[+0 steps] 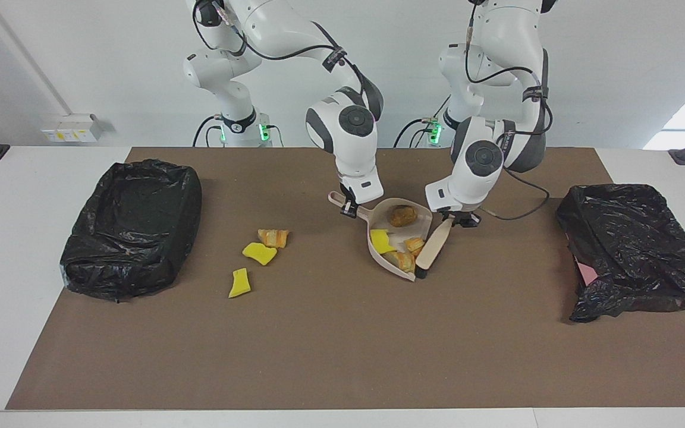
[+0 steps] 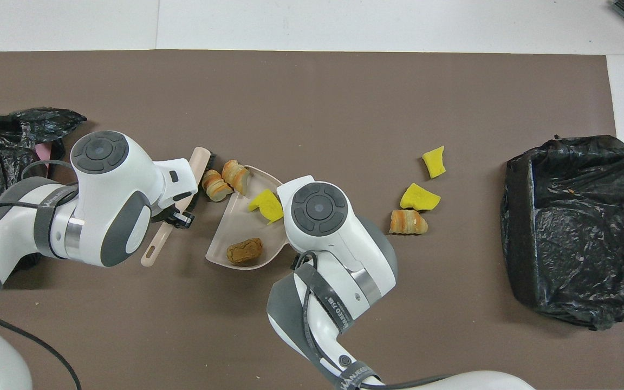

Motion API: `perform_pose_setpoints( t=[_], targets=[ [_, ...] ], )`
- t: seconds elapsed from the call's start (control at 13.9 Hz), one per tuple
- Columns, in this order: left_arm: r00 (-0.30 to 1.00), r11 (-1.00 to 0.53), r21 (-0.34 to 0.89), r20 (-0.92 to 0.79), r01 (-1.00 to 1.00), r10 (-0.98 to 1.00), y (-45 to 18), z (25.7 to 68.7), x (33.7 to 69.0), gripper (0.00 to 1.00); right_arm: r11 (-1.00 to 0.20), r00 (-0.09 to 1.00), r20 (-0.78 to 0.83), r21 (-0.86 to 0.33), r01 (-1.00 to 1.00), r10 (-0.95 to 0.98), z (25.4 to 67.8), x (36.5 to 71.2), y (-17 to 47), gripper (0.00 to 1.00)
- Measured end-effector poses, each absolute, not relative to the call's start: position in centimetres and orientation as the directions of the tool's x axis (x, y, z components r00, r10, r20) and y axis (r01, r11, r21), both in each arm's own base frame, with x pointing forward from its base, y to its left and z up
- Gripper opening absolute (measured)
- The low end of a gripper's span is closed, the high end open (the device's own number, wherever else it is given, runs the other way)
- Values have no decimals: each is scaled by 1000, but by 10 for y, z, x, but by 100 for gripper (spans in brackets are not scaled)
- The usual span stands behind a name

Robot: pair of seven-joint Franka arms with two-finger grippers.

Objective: Sweep and dump trash in bin
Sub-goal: 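Sweep the bread and sponge pieces into the dustpan with the brush, then carry the loaded dustpan with the right gripper to the nearby trash bag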

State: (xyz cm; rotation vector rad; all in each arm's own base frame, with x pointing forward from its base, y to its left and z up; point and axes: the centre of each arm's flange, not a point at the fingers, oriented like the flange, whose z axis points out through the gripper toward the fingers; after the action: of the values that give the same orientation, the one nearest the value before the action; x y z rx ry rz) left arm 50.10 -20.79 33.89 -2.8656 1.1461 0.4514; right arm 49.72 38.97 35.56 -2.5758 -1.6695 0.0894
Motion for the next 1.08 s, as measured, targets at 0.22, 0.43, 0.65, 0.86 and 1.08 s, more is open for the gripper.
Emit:
perform_pose_setpoints(
  t=[0.22,0.43,0.65,0.86,1.08],
  targets=[
    [683,-731,85,-295,-677,-668,-228,344,483,26,-408,408,-10,-91,909,913,356,497,390,32],
    [779,-825,50,-301,-563,-550,-209,344,491,26,-408,409,-10,-91,908,913,356,497,390,32],
    [880,-917,27,-273,-397,-389,-169,355,514,26,-407,408,-10,-89,909,913,356,497,390,32],
    [924,-958,14,-261,-287,-280,-146,361,523,26,-406,407,-6,-84,910,914,359,498,390,32],
    [946,-980,-4,-262,-200,-192,-144,361,522,26,-422,423,4,-73,904,906,391,504,377,32]
  ],
)
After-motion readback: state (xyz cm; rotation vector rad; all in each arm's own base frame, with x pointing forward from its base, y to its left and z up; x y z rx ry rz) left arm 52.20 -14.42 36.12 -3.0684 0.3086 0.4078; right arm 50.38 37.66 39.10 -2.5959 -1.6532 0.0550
